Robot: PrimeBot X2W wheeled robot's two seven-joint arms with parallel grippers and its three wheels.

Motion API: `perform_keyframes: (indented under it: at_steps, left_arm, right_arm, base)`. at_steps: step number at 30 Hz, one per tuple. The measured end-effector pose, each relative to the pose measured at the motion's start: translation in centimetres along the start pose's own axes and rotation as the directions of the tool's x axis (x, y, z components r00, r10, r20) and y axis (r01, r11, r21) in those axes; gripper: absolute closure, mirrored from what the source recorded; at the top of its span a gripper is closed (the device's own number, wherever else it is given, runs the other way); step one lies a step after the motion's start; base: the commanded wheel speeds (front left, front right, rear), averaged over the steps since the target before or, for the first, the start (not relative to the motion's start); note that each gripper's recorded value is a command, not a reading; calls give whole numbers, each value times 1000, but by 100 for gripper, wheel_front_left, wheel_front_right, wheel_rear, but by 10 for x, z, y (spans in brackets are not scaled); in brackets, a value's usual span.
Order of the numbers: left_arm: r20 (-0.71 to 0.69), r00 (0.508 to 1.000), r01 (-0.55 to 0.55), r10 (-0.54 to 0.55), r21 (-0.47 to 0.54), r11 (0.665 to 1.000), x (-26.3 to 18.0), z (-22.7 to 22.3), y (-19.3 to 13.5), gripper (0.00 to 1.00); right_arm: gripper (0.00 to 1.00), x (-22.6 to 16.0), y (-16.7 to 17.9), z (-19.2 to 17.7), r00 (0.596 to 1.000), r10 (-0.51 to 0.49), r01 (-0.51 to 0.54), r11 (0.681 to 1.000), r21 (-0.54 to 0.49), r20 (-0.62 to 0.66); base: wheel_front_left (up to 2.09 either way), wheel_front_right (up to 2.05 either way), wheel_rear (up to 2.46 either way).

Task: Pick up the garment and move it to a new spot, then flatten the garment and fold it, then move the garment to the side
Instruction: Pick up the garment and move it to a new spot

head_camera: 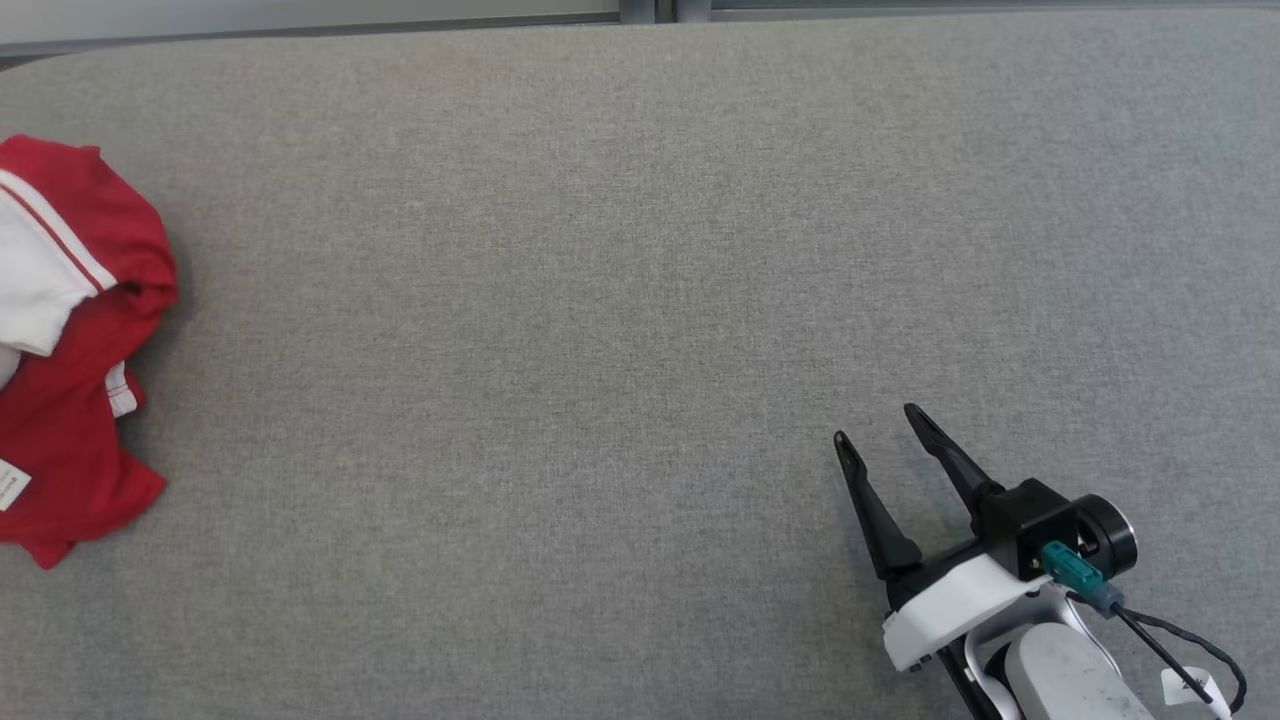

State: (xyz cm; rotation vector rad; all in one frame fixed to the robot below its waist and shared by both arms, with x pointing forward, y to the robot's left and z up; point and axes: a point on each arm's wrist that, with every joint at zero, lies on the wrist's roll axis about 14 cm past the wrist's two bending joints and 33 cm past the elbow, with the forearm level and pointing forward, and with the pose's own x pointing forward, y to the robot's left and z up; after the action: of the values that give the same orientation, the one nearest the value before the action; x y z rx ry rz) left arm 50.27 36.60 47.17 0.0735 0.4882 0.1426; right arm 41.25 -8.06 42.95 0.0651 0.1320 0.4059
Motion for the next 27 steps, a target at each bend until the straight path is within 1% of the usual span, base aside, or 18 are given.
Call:
perform_keyframes:
  at_steps: [3, 6, 9, 11, 14, 17, 18, 20, 22, 25, 27]
  left_arm:
    - [151, 988, 18, -24, 39, 999, -6, 49, -6, 100]
    - [331, 941, 45, -73, 92, 995, -20, 111, -20, 100]
    - [482, 862, 90, -159, 163, 983, -42, 168, -49, 100]
    - [559, 796, 143, -234, 202, 969, -59, 201, -78, 100]
    - [631, 689, 232, -357, 275, 933, -86, 234, -129, 100]
    - [657, 584, 350, -477, 326, 878, -108, 245, -185, 100]
    - [657, 550, 386, -516, 349, 854, -115, 244, -204, 100]
    - [659, 483, 478, -576, 353, 805, -127, 238, -239, 100]
    - [639, 434, 561, -635, 361, 745, -136, 221, -275, 100]
    - [610, 367, 690, -702, 328, 645, -149, 190, -327, 100]
    - [579, 324, 769, -748, 299, 565, -160, 165, -364, 100]
  right_arm:
    - [0, -1, 5, 4, 1000, 6, -6, 1000, 9, 10]
    - [0, -3, 9, 11, 1000, 9, -10, 1000, 16, 30]
    - [0, -8, 14, 16, 999, 12, -13, 1000, 22, 42]
    - [0, -10, 15, 20, 999, 10, -12, 1000, 24, 54]
    - [0, -14, 17, 25, 998, 4, -6, 999, 32, 67]
    - [0, -21, 13, 26, 997, -19, 16, 999, 45, 70]
    - [0, -23, 11, 26, 997, -31, 27, 999, 47, 71]
    - [0, -27, 6, 28, 996, -52, 48, 997, 52, 76]
    - [0, -32, 1, 29, 994, -73, 69, 996, 54, 78]
    - [0, -39, -8, 29, 991, -109, 104, 993, 61, 81]
    - [0, -46, -16, 29, 987, -139, 134, 989, 63, 81]
  base:
    - [0, 0, 0]
    - [0, 0, 0]
    - [0, 0, 0]
    - [0, 0, 0]
    - [0, 0, 0]
    - [0, 0, 0]
    - [0, 0, 0]
    - [0, 0, 0]
    - [0, 0, 0]
    - [0, 0, 0]
    - [0, 0, 0]
